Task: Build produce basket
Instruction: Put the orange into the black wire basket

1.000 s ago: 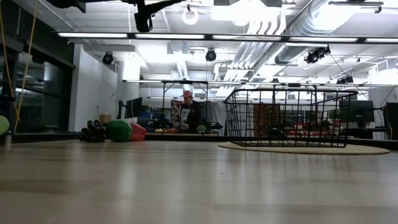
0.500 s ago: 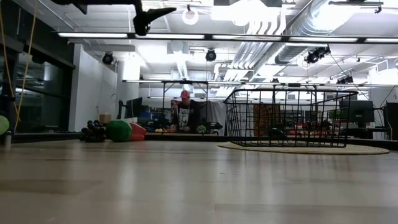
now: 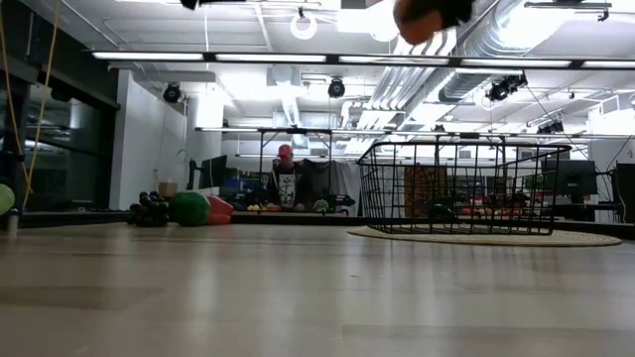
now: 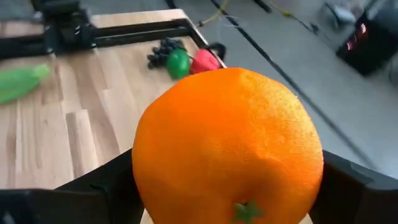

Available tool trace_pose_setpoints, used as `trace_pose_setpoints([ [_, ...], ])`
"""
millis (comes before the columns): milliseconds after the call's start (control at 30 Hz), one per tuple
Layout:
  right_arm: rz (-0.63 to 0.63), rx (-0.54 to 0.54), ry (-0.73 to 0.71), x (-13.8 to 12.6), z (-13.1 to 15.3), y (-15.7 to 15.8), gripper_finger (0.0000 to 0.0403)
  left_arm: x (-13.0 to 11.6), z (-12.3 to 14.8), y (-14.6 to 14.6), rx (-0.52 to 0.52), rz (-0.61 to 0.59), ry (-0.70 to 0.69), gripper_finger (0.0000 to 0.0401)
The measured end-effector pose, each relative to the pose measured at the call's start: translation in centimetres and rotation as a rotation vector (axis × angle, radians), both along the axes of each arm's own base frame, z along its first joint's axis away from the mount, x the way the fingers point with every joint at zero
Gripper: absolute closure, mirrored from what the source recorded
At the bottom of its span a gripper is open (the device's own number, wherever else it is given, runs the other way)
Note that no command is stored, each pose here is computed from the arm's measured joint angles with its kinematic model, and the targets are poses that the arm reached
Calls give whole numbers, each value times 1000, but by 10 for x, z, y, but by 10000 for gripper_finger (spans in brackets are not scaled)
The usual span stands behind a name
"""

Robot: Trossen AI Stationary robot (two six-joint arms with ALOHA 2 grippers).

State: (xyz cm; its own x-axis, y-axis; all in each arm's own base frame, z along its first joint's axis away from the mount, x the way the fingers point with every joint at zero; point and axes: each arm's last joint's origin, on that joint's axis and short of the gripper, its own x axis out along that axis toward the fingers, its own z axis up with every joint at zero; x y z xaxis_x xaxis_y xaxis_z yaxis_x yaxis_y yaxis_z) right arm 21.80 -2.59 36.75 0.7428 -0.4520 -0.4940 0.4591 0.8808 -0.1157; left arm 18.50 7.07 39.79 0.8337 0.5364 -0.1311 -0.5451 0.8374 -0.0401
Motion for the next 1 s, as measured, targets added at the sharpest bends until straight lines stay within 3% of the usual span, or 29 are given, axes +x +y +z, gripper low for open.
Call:
trace_pose_setpoints([
  [133,-181,141,-121,-27,-24,0,84,1,-16,-12,-2,-41,-79,25],
  [267,-361,296,-192,-34,-36,-7,84,-2,-35,-20,-53,-56,-191,25],
  [400,-571,443,-54,-28,-43,-33,84,-3,-40,-24,-85,-50,-263,25],
  [567,-783,565,186,-18,-71,-76,84,-3,-39,-23,-82,-50,-272,25],
  [800,-955,627,299,2,-120,-128,84,-3,-39,-23,-82,-50,-274,25],
  [1000,-1058,706,380,14,-160,-148,84,-4,-39,-23,-80,-31,-275,25],
])
